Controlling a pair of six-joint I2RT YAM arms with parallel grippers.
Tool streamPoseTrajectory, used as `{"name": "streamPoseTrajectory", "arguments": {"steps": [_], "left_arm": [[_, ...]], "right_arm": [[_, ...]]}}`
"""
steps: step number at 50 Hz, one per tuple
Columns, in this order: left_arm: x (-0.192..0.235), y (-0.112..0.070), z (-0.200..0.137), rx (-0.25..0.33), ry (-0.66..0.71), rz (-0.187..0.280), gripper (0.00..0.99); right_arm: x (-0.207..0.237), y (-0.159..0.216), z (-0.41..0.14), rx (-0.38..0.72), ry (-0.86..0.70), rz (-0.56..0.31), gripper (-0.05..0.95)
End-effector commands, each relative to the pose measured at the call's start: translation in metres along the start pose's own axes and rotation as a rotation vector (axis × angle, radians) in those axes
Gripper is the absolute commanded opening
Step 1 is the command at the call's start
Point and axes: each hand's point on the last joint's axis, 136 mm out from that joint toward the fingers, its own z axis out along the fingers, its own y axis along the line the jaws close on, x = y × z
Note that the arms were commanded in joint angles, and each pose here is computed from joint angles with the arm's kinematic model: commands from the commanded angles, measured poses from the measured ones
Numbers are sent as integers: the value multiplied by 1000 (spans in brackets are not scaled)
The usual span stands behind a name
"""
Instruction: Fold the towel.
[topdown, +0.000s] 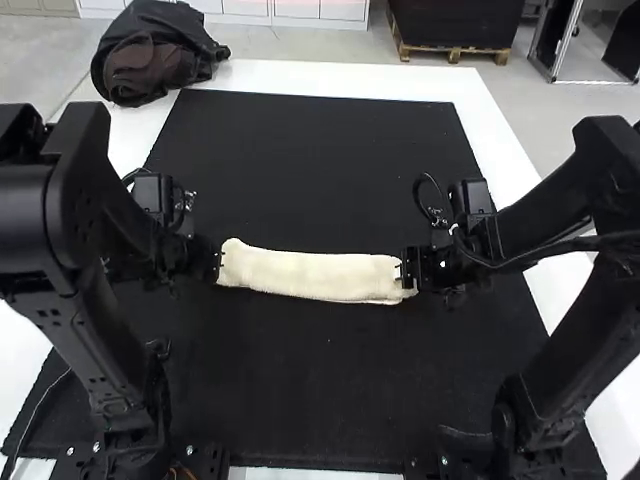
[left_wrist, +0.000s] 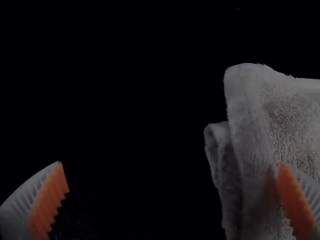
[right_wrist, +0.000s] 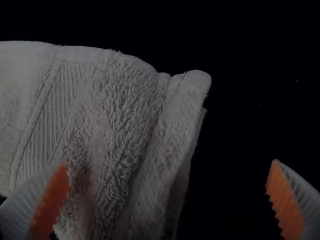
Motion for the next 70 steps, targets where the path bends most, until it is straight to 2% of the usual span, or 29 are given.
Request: {"name": "streamPoseTrajectory", "arguments": {"steps": [1, 22, 54, 70], "left_arm": [[-13, 11, -5, -17, -48, -14, 966], [-42, 28, -18, -35, -135, -53, 966], [-52, 28, -28, -38, -164, -47, 966], [-52, 28, -28, -36, -164, -46, 966]], "right_arm": [[-9, 3, 1, -21, -16, -7, 902], [-6, 7, 17, -45, 30, -1, 902], [-22, 31, 30, -85, 27, -5, 900], [-33, 28, 23, -59, 10, -6, 900]]}}
